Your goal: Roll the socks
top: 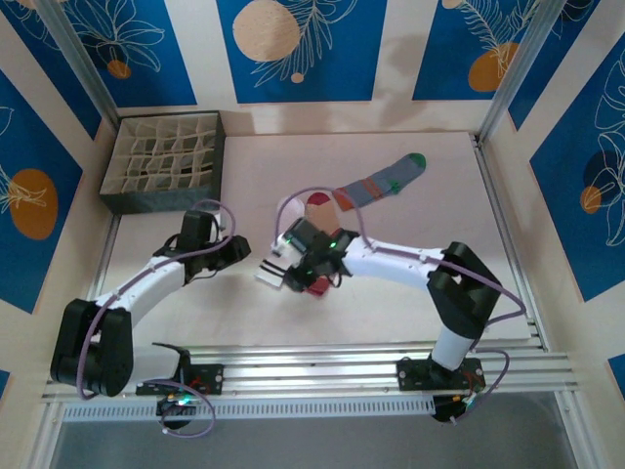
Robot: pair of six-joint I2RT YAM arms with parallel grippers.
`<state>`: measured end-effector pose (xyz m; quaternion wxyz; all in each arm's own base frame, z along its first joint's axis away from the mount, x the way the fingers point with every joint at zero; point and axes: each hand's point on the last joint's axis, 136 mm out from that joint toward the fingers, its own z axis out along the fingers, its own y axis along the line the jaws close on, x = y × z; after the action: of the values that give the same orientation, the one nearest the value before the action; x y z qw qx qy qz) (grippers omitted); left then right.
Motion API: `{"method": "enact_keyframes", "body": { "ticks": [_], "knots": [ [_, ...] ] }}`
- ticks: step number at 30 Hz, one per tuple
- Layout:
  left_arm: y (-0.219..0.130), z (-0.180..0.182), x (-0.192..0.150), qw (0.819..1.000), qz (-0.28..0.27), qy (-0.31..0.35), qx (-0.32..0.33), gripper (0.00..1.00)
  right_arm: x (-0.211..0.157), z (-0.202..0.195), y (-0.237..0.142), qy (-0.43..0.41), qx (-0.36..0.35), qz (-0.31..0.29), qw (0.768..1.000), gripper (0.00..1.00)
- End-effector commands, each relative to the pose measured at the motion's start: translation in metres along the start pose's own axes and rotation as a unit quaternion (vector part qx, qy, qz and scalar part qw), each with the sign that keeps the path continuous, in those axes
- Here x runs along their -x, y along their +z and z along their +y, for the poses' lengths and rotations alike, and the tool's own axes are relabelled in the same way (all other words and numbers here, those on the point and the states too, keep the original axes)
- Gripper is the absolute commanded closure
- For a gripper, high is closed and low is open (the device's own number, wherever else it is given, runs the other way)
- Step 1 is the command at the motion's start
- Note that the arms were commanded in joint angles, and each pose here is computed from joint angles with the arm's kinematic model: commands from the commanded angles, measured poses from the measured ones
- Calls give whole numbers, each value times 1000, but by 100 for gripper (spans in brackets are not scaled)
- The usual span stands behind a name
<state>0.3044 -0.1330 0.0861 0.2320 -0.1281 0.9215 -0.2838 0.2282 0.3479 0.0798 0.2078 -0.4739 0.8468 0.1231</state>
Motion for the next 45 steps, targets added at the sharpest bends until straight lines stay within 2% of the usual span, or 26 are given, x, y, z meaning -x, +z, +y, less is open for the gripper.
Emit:
{"method": "enact_keyframes", "body": {
  "ticks": [1, 7, 13, 17, 18, 21, 23, 27, 31, 33, 36, 38, 41, 45],
  "knots": [
    [1, 6, -16, 999, 33, -10, -18, 59, 11, 7, 17, -50, -23, 2, 998, 50],
    [5, 16, -26, 999, 44, -18, -17, 59, 27, 28, 40, -89, -21, 3, 996, 49],
    [6, 20, -28, 999, 44, -13, -14, 59, 36, 10, 63, -98, -91, 3, 991, 50],
    [7, 22, -29, 999, 47, -7, -8, 59, 28, 11, 78, -100, -83, 13, 991, 52],
    [8, 24, -29, 999, 48, -6, -6, 59, 23, 11, 82, -100, -82, 19, 991, 54],
    [8, 25, -28, 999, 44, 0, -3, 59, 8, 10, 91, -102, -78, 39, 991, 78],
    [9, 24, -26, 999, 41, 12, -5, 59, 1, 6, 89, -100, -82, 39, 991, 90],
    [4, 15, -19, 998, 19, 54, -24, 59, 3, 4, 67, -78, -38, 7, 996, 97],
    [-8, 2, -6, 990, -41, 124, -51, 58, 2, 2, 43, -35, 35, -9, 999, 100],
    [-14, -14, -4, 977, -75, 176, -92, 58, -1, 4, 36, -21, 79, -9, 997, 100],
    [-25, -46, -10, 938, -128, 271, -174, 57, -7, 7, 25, -2, 148, -6, 989, 100],
    [-31, -66, -23, 902, -149, 344, -213, 56, -10, 7, 18, 9, 182, -4, 983, 100],
    [-30, -86, -47, 850, -153, 450, -227, 49, -13, 7, 10, 26, 222, -2, 975, 100],
    [-21, -98, -75, 789, -148, 544, -245, 38, -17, 6, 4, 43, 258, 6, 965, 100]
  ]
}}
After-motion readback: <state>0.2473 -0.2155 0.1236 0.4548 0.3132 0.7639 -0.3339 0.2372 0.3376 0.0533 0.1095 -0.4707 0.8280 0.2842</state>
